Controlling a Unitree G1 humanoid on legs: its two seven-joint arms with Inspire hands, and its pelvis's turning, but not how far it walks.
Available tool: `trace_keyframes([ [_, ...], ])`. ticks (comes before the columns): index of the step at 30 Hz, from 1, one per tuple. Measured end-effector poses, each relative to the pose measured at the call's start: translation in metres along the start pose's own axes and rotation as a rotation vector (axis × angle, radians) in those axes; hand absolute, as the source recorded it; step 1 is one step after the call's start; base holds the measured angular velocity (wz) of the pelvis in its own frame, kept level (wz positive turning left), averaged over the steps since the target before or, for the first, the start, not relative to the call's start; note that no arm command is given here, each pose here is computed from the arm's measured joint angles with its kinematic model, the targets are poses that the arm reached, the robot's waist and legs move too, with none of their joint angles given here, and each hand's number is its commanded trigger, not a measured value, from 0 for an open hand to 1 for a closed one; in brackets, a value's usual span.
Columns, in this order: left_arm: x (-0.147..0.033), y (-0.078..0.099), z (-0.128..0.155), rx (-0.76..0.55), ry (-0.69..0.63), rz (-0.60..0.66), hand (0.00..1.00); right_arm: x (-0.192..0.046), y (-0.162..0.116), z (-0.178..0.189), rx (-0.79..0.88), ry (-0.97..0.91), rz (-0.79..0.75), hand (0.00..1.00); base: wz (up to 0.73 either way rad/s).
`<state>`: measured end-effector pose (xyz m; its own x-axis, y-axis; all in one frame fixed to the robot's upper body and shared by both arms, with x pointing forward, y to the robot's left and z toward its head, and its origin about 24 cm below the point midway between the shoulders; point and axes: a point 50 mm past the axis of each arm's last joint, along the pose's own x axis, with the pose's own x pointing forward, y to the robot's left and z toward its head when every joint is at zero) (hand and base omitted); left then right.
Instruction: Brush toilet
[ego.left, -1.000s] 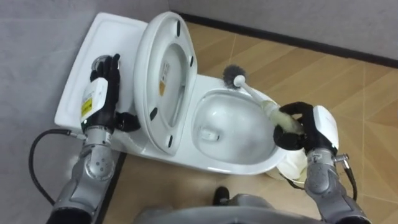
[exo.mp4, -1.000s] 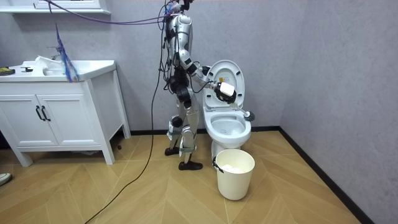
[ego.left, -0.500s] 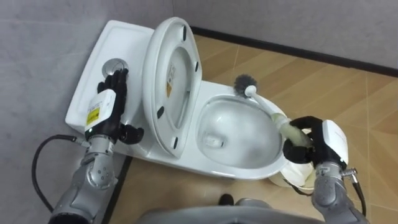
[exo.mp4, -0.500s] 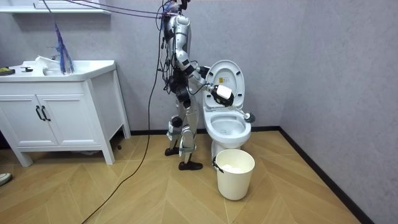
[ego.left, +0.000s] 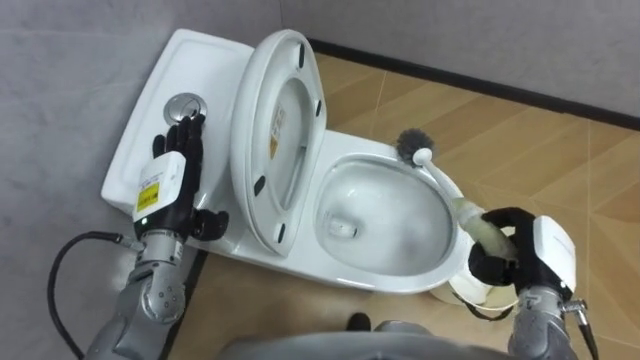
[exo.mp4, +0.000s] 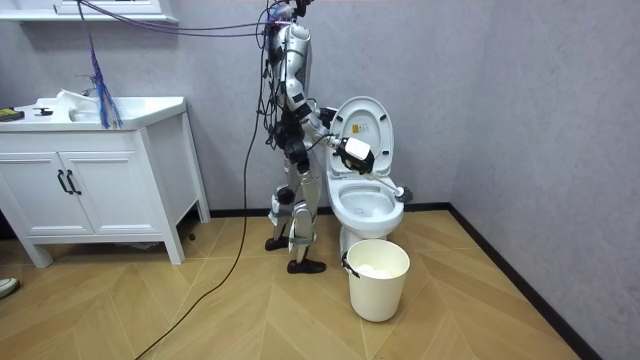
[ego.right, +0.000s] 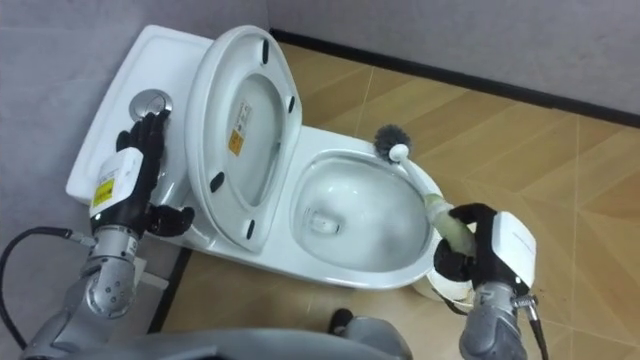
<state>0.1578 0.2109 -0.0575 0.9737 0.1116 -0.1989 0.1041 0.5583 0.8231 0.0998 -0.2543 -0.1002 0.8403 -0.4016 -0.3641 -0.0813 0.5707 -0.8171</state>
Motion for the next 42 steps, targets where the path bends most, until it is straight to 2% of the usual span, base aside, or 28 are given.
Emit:
trace_keyframes([
  [4, -0.006, 0.001, -0.001, 0.005, -0.002, 0.009, 0.00, -0.015, -0.009, -0.005, -0.075, -0.051, -0.002, 1.00, -0.01],
  [12, -0.004, 0.002, -0.004, 0.024, 0.003, 0.016, 0.00, -0.040, -0.014, -0.015, -0.248, -0.130, 0.045, 1.00, -0.02],
  [14, -0.001, 0.003, -0.002, 0.023, -0.004, 0.026, 0.00, -0.047, -0.009, -0.018, -0.296, -0.141, 0.105, 1.00, 0.00],
  [16, 0.002, 0.005, 0.001, 0.022, -0.017, 0.033, 0.00, -0.062, 0.008, -0.028, -0.396, -0.123, 0.278, 1.00, -0.03],
  [18, 0.005, 0.006, 0.003, 0.022, -0.025, 0.042, 0.00, -0.071, 0.013, -0.030, -0.409, -0.127, 0.312, 1.00, -0.15],
  [27, 0.014, 0.010, 0.005, 0.029, -0.031, 0.061, 0.00, -0.067, 0.012, -0.026, -0.453, -0.168, 0.304, 1.00, -0.01],
  [32, 0.019, 0.010, 0.009, 0.013, -0.051, 0.065, 0.00, -0.052, 0.015, -0.027, -0.474, -0.169, 0.292, 1.00, 0.05],
  [38, 0.037, 0.012, 0.016, 0.013, -0.103, 0.063, 0.00, 0.003, 0.014, -0.004, -0.490, -0.194, 0.275, 1.00, 0.10],
  [42, 0.060, 0.016, 0.035, 0.015, -0.191, 0.066, 0.00, 0.042, 0.004, 0.018, -0.428, -0.179, 0.229, 1.00, 0.24],
])
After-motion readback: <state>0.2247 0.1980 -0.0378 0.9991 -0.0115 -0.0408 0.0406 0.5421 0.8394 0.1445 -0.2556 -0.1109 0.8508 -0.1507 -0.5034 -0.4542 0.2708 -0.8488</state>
